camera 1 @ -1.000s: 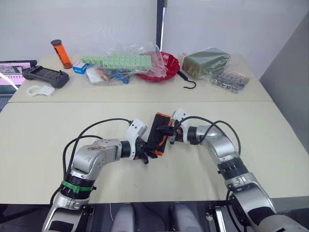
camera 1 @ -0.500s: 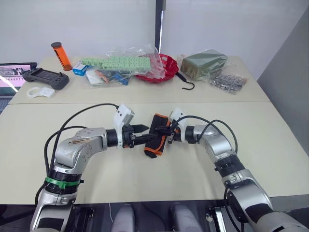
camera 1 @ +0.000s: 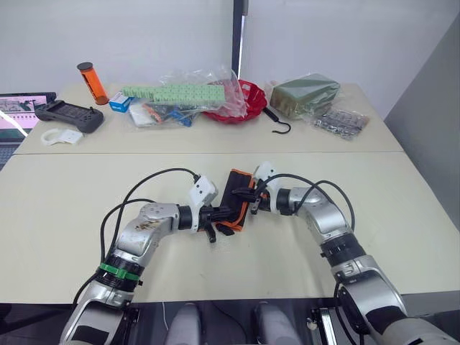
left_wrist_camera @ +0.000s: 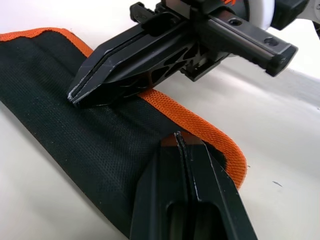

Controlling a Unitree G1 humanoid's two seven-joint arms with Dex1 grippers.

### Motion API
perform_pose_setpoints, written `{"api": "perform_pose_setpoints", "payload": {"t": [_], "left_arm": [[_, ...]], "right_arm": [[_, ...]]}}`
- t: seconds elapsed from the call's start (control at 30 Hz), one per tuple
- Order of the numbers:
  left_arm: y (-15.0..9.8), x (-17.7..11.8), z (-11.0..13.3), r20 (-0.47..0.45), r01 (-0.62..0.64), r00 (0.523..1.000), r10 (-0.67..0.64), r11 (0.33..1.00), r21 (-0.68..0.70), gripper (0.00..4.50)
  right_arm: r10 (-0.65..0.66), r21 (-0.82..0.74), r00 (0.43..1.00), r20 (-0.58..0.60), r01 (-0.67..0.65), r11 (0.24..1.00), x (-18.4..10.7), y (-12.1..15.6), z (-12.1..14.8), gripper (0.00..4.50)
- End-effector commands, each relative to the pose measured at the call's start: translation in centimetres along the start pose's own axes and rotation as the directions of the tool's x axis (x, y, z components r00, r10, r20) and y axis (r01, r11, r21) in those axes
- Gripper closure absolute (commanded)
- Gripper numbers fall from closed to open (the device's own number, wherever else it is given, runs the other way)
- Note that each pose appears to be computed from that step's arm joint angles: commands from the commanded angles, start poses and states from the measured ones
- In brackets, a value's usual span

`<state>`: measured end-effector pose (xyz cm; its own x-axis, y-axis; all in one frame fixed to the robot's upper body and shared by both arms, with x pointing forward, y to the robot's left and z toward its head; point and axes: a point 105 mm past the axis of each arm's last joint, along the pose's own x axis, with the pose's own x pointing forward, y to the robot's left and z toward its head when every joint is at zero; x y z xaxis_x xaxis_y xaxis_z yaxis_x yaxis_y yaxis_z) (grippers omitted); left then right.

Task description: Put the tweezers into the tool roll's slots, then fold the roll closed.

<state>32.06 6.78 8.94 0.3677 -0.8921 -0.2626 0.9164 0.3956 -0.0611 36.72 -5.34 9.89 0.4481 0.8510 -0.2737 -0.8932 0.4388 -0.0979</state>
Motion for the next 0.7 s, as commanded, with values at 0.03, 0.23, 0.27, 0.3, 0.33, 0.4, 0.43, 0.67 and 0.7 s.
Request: {"api": "perform_pose_setpoints", "payload": {"t": [0.03, 0.23, 0.27, 0.3, 0.33, 0.4, 0.43, 0.67, 0.7], "left_arm": [[-0.7, 0.3, -1.3, -0.020, 0.029, 0.999, -0.029, 1.000, -0.006, 4.48], [-1.6, -0.4, -4.8, -0.071, 0.039, 0.996, -0.046, 0.994, -0.103, 4.48], [-1.5, -0.6, -5.4, -0.082, 0.021, 0.996, -0.031, 0.993, -0.119, 4.48], [-1.2, -0.8, -5.7, -0.083, 0.004, 0.996, -0.015, 0.991, -0.137, 4.48], [-1.1, -0.8, -6.1, -0.092, -0.011, 0.996, -0.002, 0.989, -0.147, 4.48], [-1.1, -0.8, -6.7, -0.123, -0.018, 0.992, 0.000, 0.990, -0.142, 4.48], [-1.2, -0.7, -6.9, -0.134, -0.018, 0.991, -0.001, 0.990, -0.140, 4.48], [-1.6, -0.9, -8.8, -0.213, -0.021, 0.977, -0.015, 0.986, -0.166, 4.48], [-1.6, -1.1, -9.0, -0.215, -0.028, 0.976, -0.012, 0.984, -0.178, 4.48]], "right_arm": [[-0.014, 0.046, 0.995, -0.102, 0.019, 0.999, -0.2, 0.2, -2.7, 4.50], [-0.011, 0.019, 0.993, -0.115, 0.014, 1.000, -0.3, 0.2, -2.6, 4.50], [-0.008, 0.015, 0.994, -0.109, 0.010, 1.000, -0.3, 0.3, -2.4, 4.50], [-0.006, 0.010, 0.995, -0.104, 0.007, 1.000, -0.4, 0.3, -2.3, 4.50], [-0.005, 0.008, 0.995, -0.100, 0.006, 1.000, -0.4, 0.3, -2.3, 4.50], [-0.012, 0.005, 0.995, -0.100, 0.013, 1.000, -0.5, 0.2, -2.5, 4.50], [-0.020, 0.005, 0.995, -0.097, 0.020, 1.000, -0.5, 0.0, -2.7, 4.50], [-0.258, 0.026, 0.961, -0.099, 0.262, 0.965, -1.2, -4.6, -3.6, 4.50], [-0.285, 0.023, 0.954, -0.092, 0.288, 0.957, -1.2, -5.2, -3.4, 4.50]]}}
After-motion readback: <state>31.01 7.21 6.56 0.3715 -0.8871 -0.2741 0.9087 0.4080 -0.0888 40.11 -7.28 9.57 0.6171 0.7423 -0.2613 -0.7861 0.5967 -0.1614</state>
